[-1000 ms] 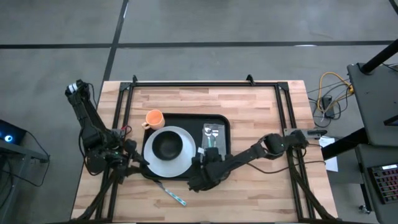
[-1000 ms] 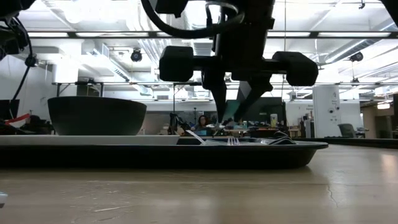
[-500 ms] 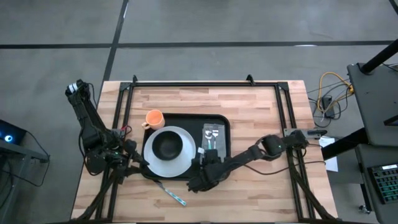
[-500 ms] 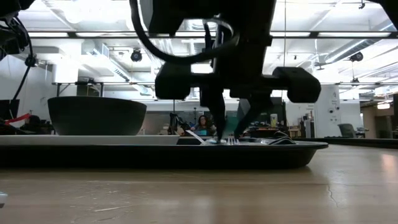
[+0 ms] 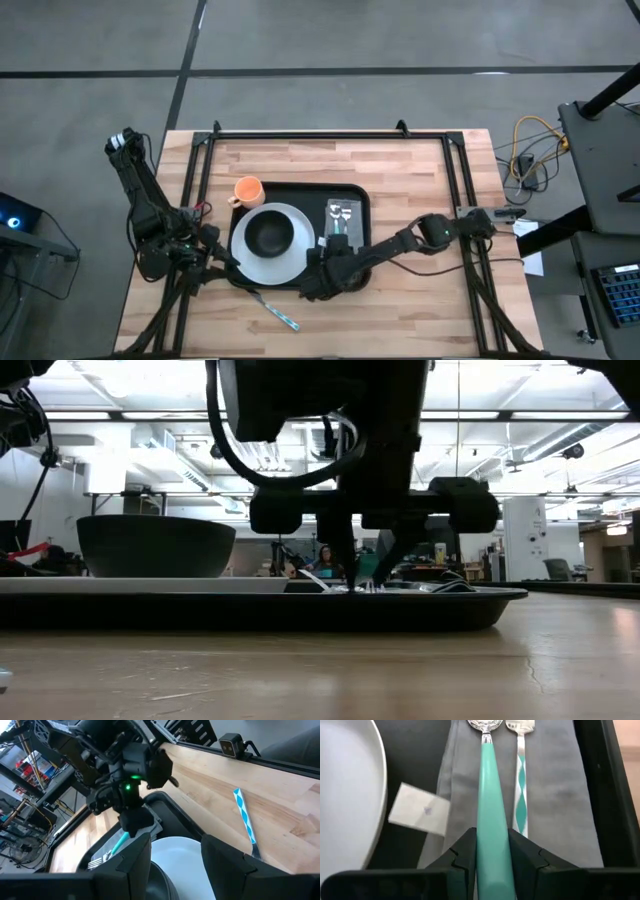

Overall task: Set up tray
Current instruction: Put the green spoon on the gray napkin to the left of the green fork, then put the green knife on the gray napkin to the right of the green spoon

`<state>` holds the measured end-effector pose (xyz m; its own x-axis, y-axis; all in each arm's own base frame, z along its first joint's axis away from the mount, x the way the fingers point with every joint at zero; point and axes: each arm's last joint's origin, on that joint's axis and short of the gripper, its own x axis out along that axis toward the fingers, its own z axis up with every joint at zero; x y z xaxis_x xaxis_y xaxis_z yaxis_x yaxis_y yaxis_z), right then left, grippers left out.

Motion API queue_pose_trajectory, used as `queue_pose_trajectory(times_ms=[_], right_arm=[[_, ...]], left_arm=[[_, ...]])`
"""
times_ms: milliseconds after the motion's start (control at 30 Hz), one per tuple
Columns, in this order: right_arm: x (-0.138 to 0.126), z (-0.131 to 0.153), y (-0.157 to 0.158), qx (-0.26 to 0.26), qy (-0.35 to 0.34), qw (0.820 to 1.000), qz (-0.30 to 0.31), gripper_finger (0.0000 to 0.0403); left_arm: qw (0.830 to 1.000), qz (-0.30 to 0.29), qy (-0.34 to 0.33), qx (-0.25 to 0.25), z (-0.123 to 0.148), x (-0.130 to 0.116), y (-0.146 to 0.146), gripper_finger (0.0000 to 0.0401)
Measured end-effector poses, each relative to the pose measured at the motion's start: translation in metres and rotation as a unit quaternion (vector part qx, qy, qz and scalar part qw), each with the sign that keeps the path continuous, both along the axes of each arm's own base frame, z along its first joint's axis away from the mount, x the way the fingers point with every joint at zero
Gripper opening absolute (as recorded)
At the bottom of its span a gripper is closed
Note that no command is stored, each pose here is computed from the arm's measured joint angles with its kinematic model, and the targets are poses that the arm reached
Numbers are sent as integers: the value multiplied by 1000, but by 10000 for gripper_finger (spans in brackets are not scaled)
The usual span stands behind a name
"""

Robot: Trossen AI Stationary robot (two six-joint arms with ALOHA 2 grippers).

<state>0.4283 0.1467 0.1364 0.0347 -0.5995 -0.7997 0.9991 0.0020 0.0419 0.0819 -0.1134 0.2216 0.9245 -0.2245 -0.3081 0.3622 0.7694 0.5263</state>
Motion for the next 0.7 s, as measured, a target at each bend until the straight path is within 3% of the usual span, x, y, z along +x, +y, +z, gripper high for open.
queue_pose_trajectory(times_ms=[700], right_arm=[[5, 0, -8, 7, 9, 1000, 16, 123]], left_arm=[[1000, 0, 2, 4, -1, 0, 0, 155]])
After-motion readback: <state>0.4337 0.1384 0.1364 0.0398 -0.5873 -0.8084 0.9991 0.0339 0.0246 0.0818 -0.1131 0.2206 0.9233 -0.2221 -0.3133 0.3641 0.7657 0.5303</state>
